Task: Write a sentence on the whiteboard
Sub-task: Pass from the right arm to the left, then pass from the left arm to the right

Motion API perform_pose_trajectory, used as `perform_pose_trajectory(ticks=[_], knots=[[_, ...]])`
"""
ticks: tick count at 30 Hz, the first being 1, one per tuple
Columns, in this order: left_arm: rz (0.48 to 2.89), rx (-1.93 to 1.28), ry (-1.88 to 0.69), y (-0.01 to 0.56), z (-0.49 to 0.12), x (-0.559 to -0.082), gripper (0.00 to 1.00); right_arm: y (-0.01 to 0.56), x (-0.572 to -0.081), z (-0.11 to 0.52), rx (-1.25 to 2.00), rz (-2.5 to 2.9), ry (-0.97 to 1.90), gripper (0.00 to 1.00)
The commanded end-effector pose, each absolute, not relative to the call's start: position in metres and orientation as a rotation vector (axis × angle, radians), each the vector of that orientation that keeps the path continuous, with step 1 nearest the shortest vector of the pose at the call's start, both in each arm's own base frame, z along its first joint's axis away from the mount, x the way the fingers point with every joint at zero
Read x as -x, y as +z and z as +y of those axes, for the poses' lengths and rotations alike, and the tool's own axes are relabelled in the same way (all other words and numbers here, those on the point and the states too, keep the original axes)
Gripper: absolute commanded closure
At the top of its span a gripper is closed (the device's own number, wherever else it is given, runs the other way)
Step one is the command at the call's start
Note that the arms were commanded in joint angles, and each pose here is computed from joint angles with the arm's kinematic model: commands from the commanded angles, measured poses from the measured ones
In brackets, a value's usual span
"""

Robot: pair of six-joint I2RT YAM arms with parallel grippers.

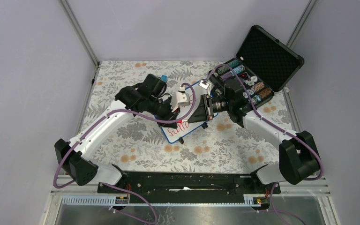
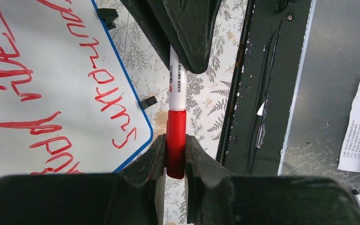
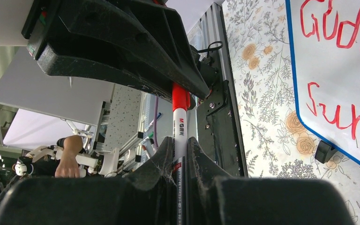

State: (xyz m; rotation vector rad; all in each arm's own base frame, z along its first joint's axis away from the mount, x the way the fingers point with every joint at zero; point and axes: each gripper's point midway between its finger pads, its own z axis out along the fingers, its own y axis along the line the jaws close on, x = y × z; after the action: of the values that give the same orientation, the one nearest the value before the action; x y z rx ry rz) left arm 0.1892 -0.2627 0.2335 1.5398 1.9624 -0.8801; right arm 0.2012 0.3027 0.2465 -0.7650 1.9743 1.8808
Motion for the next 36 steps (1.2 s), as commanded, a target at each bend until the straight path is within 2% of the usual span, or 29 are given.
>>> perform_pose_trajectory(ticks=[1,16,17,19,21,26,30,32,36], knots=[[1.578,-1.499,-0.953,0.298,-0.317,-0.214,1.0,0.259,-0.182,0.326,0.905,1.903,1.898,1.0],[1.592,-1.496,-0.943,0.295,-0.315,-0.213,1.0,0.26,-0.179,0.327,0.94,1.908,1.88,0.99],[1.606,-1.496,-0.931,0.291,-0.312,-0.212,1.0,0.262,-0.182,0.325,0.935,1.902,1.87,0.94],[1.637,-1.502,-0.904,0.282,-0.305,-0.212,1.0,0.268,-0.19,0.319,0.915,1.887,1.855,0.91],[1.658,-1.509,-0.885,0.276,-0.297,-0.21,1.0,0.276,-0.201,0.309,0.886,1.866,1.832,0.85],[1.687,-1.553,-0.82,0.262,-0.28,-0.204,1.0,0.295,-0.243,0.268,0.806,1.84,1.709,0.52],[1.695,-1.589,-0.744,0.251,-0.269,-0.204,1.0,0.287,-0.252,0.244,0.802,1.925,1.556,0.31],[1.7,-1.612,-0.724,0.248,-0.265,-0.203,1.0,0.28,-0.251,0.239,0.824,1.961,1.484,0.25],[1.691,-1.687,-0.623,0.247,-0.256,-0.204,1.0,0.269,-0.243,0.232,0.877,2.011,1.435,0.24]])
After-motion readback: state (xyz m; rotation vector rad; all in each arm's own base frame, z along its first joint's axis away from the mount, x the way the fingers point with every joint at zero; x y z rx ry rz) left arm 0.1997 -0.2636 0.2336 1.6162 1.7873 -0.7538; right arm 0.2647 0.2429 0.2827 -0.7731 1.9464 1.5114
